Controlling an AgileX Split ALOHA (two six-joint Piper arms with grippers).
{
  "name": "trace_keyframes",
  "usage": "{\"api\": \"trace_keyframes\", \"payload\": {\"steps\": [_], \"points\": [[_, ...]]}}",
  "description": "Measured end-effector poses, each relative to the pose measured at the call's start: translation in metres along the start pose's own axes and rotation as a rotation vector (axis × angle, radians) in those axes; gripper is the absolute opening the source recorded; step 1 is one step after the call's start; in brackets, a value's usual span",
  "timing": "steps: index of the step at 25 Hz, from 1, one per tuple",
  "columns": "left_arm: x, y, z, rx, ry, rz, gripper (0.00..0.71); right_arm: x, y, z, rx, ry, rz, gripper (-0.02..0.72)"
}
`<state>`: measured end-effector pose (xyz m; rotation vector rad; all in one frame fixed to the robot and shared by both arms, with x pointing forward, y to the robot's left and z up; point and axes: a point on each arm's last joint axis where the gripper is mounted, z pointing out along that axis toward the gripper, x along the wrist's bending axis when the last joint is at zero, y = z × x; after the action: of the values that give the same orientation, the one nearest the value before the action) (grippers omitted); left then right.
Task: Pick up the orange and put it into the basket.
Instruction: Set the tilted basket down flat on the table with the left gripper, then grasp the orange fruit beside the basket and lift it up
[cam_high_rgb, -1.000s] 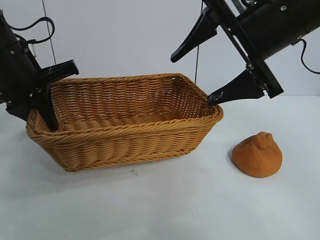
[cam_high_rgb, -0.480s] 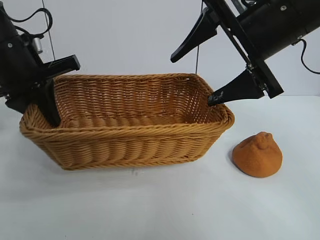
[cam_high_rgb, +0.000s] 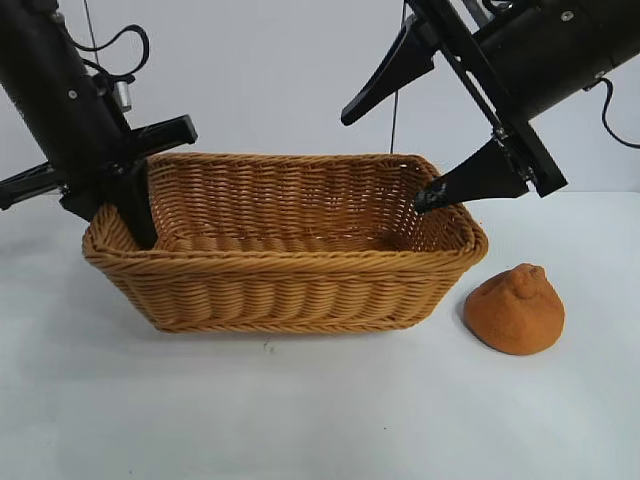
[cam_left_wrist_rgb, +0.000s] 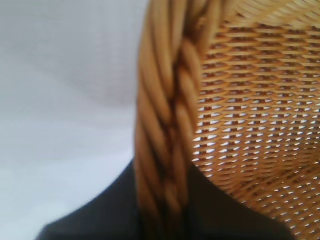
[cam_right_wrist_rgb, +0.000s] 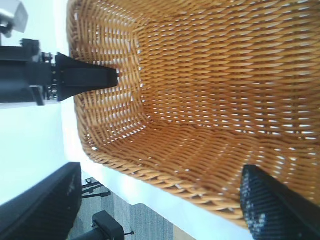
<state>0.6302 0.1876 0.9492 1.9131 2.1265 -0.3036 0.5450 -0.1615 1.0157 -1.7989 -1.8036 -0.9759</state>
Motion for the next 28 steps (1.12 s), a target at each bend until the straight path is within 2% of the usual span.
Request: {"api": "trace_keyframes", "payload": {"steps": [6,11,13,17,19,23,28], "points": [[0.011,0.001,0.03,0.055,0.03,-0.003,0.084,0.0,0.0,0.0,0.001,0.0,0.0,0.588],[0.012,0.0,0.034,0.052,0.028,-0.007,0.088,0.0,0.0,0.0,0.001,-0.001,-0.001,0.588],[0.012,0.0,0.034,0.052,0.026,-0.009,0.156,0.0,0.0,0.0,0.001,-0.001,-0.001,0.588],[0.011,0.0,0.034,0.053,0.019,-0.013,0.5,0.0,0.0,0.0,0.001,-0.001,-0.001,0.588],[0.01,0.001,0.032,0.053,0.017,-0.011,0.605,0.0,0.0,0.0,0.001,-0.001,-0.001,0.588],[0.004,0.0,0.014,0.037,0.004,0.021,0.658,0.0,0.0,0.0,0.002,-0.002,-0.002,0.588],[-0.009,-0.005,-0.033,-0.054,-0.008,0.109,0.666,0.0,0.0,0.0,0.002,-0.002,-0.002,0.588]]}}
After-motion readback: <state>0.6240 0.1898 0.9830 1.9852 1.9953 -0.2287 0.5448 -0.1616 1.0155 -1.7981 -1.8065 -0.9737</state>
